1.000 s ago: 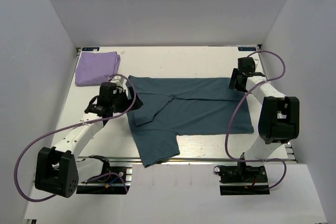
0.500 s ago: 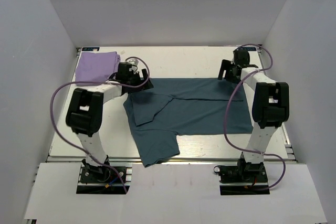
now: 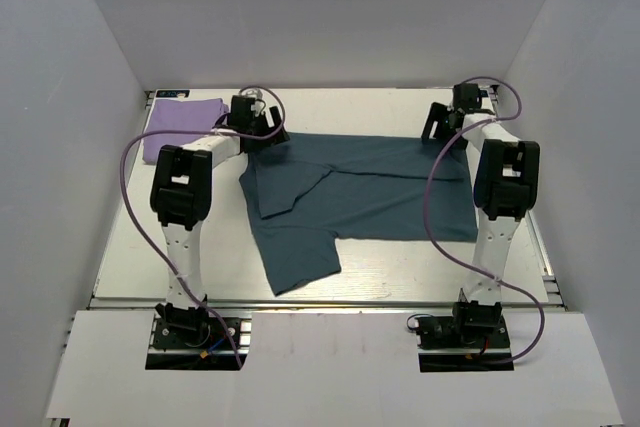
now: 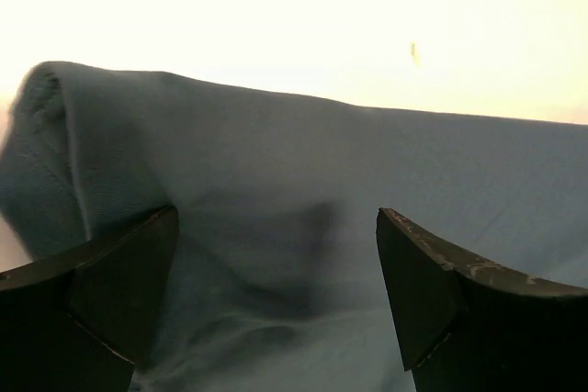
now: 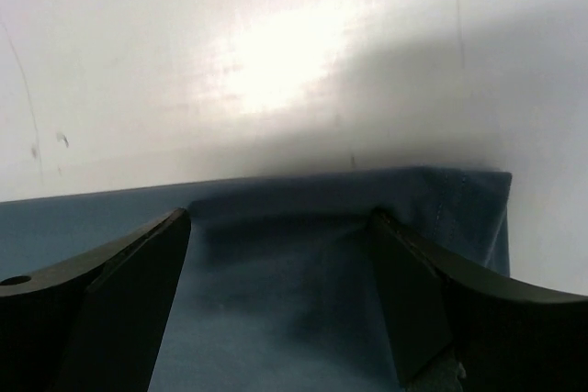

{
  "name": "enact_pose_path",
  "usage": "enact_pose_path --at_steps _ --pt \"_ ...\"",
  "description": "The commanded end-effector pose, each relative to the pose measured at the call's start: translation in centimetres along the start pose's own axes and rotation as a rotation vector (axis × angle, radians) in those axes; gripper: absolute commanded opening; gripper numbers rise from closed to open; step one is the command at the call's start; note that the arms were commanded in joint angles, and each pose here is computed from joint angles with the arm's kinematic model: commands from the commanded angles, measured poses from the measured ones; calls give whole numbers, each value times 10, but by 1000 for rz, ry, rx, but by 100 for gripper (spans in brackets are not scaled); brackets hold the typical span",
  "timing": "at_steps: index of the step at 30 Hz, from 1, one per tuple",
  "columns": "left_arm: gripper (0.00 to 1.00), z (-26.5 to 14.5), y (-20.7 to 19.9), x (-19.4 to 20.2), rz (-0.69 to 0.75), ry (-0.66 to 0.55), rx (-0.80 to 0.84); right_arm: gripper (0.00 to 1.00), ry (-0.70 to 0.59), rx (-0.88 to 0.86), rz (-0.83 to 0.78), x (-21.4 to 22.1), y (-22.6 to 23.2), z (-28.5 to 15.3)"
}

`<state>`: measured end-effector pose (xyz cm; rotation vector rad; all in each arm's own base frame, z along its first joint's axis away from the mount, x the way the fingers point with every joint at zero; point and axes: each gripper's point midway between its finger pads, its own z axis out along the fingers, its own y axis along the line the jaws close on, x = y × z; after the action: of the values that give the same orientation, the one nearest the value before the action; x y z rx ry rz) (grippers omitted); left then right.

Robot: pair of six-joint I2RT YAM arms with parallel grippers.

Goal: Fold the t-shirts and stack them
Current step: Fold the flattened tshirt in 1/3 of the way

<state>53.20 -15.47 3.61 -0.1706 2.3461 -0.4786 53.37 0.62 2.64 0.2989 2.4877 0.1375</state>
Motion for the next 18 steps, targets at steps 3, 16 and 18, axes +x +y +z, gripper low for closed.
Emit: enact_pose_path --at_steps 3,16,18 --pt "100 35 54 17 -54 96 -95 84 65 -79 5 3 -9 31" --pt "100 -7 -15 -119 140 -153 129 90 -315 -245 -143 -134 48 -79" --pt "100 -32 -14 -109 157 -157 83 90 -296 -205 -117 -120 39 -85"
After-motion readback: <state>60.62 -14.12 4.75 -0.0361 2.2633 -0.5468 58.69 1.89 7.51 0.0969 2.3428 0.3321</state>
